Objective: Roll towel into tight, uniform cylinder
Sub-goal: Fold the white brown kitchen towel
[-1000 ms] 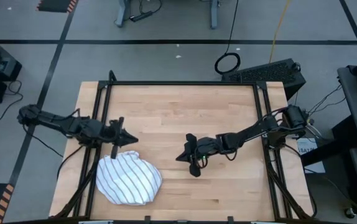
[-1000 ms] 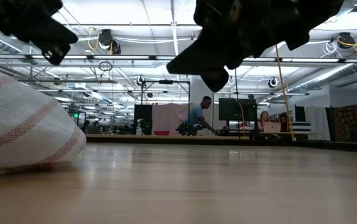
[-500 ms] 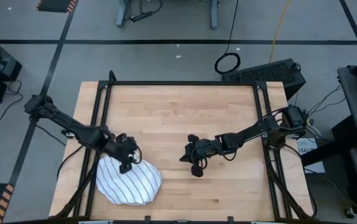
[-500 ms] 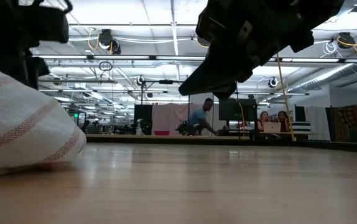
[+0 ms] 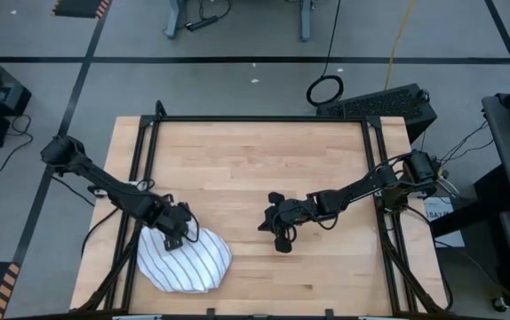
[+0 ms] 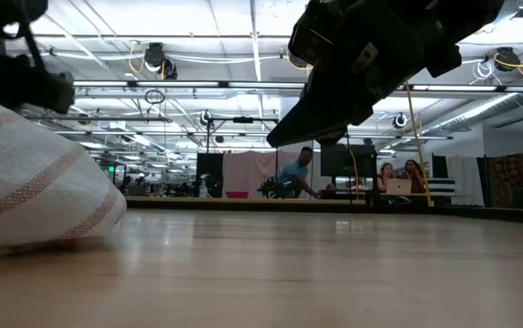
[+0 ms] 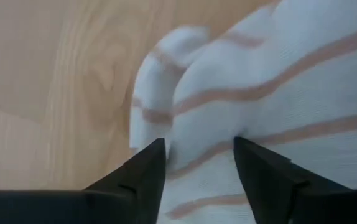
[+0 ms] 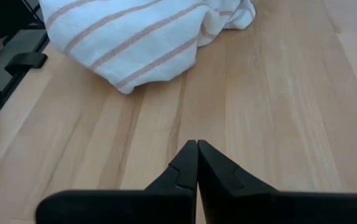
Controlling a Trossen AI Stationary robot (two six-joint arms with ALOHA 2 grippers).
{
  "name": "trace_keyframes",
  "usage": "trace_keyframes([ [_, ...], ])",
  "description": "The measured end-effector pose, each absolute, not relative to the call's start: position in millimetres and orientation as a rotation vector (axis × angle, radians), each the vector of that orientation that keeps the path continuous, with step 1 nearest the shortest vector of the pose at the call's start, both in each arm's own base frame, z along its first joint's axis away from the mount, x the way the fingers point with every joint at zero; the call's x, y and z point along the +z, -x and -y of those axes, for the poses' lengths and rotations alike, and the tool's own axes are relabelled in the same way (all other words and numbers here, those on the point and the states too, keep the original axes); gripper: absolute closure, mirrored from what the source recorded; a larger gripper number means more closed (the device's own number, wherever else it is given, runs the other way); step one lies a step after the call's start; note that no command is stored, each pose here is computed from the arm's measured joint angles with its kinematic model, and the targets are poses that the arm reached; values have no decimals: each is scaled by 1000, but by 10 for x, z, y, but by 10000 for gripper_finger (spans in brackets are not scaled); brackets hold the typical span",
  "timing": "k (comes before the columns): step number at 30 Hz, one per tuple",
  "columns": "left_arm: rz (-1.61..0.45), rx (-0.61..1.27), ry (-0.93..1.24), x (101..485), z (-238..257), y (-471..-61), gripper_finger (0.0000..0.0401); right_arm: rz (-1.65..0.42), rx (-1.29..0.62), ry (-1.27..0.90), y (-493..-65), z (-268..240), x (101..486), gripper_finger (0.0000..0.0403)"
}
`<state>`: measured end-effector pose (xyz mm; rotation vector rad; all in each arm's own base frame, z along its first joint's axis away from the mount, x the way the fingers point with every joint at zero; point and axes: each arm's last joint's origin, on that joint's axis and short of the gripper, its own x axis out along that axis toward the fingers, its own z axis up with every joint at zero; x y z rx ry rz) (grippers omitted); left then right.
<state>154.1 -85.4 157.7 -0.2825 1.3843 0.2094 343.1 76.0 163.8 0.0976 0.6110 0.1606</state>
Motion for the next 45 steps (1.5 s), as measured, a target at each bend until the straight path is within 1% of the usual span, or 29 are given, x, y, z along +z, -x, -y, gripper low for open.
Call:
trace_keyframes([
  [3,-1421,231,259,1483,851,-1537,254,-610,164,-85,-3431,-760,1637,403],
  [5,-1413,210,242,1452,870,-1571,302,-616,167,-71,-3427,-759,1632,403],
  [7,-1368,172,227,1443,896,-1625,361,-626,168,-61,-3421,-758,1623,403],
  [8,-1347,152,221,1444,908,-1650,380,-632,168,-60,-3418,-757,1618,403],
  [9,-1329,148,219,1447,909,-1668,388,-639,167,-59,-3414,-756,1613,403],
  [15,-1231,149,102,1644,904,-1757,395,-678,160,-63,-3391,-750,1582,403],
  [19,-1114,198,-9,1910,864,-1852,396,-678,159,-66,-3390,-750,1582,403],
  [23,-955,230,-197,2224,839,-1962,396,-608,136,-109,-3432,-748,1637,403],
  [26,-873,226,-386,2427,844,-2033,396,-515,-7,-171,-3476,-718,1702,403],
  [29,-804,166,-521,2569,878,-2112,396,-440,-144,-184,-3503,-659,1746,403],
  [31,-757,130,-582,2614,902,-2157,396,-415,-192,-163,-3517,-608,1764,403],
  [34,-704,78,-610,2655,933,-2203,396,-393,-222,-138,-3542,-501,1784,400],
  [36,-676,53,-607,2677,949,-2223,396,-360,-201,-108,-3568,-442,1821,391],
  [39,-635,40,-600,2704,969,-2255,397,-298,-118,-65,-3602,-422,1888,363],
  [45,-616,21,-612,2678,1008,-2316,397,-245,-6,-38,-3621,-442,1944,274],
])
